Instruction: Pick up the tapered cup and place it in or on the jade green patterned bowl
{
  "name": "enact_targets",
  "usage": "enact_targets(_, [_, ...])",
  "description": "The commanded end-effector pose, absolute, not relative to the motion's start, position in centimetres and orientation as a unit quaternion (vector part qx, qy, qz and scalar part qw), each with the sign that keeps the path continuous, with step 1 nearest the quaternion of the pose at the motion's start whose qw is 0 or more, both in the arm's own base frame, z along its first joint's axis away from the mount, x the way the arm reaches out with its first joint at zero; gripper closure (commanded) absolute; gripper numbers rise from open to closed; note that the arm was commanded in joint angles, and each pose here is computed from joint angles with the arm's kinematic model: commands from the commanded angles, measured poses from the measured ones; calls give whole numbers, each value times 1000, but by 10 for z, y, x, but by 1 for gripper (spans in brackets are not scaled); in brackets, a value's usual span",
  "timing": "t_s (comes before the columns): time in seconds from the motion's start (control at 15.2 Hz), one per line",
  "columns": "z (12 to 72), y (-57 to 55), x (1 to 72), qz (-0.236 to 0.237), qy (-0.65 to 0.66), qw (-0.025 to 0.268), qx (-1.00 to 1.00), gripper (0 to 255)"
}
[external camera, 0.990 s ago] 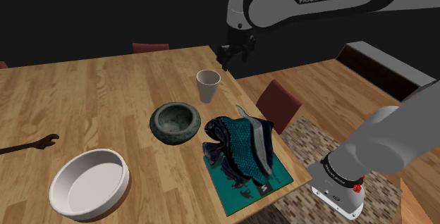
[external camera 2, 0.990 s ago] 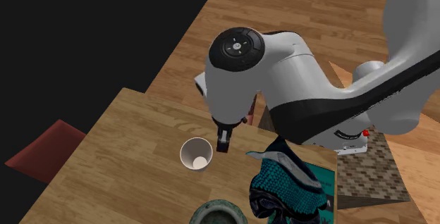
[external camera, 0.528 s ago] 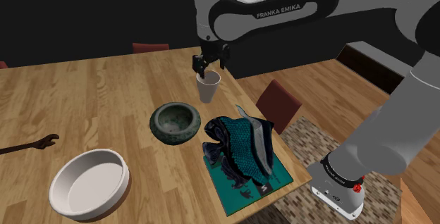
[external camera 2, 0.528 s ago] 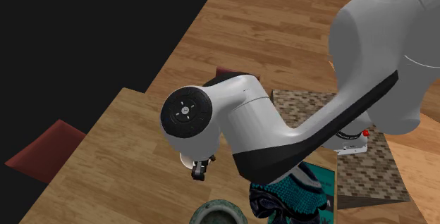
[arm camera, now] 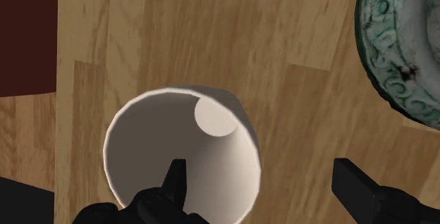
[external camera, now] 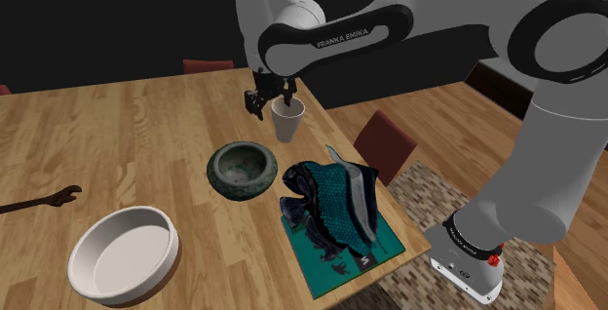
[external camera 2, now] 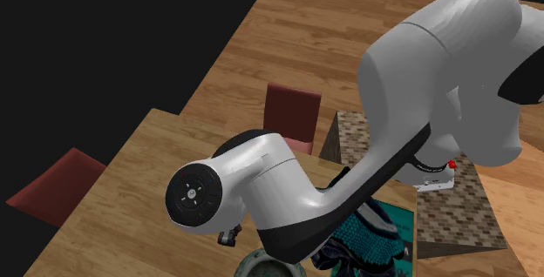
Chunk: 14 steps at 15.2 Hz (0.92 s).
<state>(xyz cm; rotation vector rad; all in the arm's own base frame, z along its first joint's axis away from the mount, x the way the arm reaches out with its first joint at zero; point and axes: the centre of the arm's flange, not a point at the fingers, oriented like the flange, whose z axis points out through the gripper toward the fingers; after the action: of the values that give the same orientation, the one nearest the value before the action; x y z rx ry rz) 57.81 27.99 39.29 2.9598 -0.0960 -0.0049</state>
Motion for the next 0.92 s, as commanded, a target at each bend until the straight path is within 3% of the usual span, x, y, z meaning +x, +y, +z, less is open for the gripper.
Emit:
enact_targets(0.0, [383, 278, 579, -2, -32, 90, 995, 0])
enact_targets(0.73, [364, 275, 579, -2, -32, 90, 995, 0])
enact_targets(0.79, [364, 275, 579, -2, -32, 90, 995, 255])
enact_targets(0.86, [364, 275, 579, -2, -32, 90, 995, 255])
